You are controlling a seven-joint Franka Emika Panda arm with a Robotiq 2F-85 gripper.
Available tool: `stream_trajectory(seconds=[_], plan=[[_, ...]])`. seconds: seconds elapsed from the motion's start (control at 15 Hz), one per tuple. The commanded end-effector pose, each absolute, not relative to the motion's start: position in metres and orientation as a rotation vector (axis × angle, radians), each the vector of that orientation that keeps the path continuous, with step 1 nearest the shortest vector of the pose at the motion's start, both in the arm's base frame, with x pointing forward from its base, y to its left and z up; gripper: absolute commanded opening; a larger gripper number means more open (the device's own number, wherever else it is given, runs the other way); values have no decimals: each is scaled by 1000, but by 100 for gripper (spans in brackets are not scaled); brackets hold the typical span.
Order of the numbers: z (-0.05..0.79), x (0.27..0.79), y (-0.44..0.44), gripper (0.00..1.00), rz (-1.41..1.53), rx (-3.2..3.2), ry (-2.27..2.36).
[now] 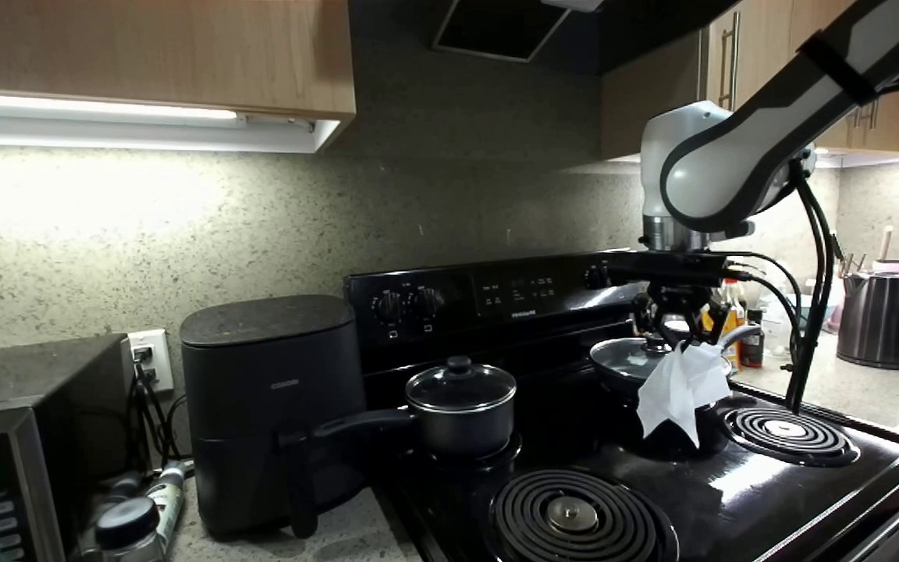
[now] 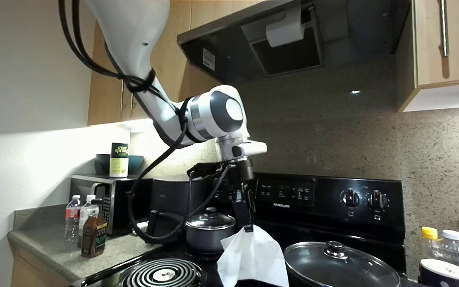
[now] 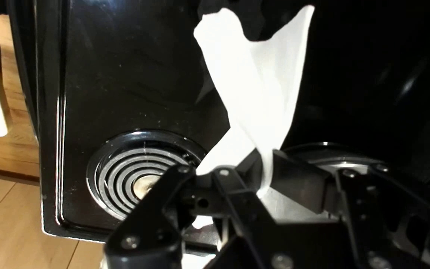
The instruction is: Wipe the pot with the paper towel
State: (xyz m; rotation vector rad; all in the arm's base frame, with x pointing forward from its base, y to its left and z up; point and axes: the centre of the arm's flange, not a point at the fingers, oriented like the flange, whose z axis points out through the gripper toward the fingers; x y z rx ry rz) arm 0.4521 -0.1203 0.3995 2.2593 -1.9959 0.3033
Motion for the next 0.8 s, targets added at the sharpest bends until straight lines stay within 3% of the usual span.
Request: stream_trajectory(seconds=[0.0,0.2,0.27,0.6,0.73], plan=[[427,426,-173,2,410,2102,-2218],[421,427,-183,2,412,2037,-2321],[430,424,-194,7,406,2066,-2254],[425,427,-187,7,396,2056,-2272],[428,436,-193,2,392,2039,-2296]])
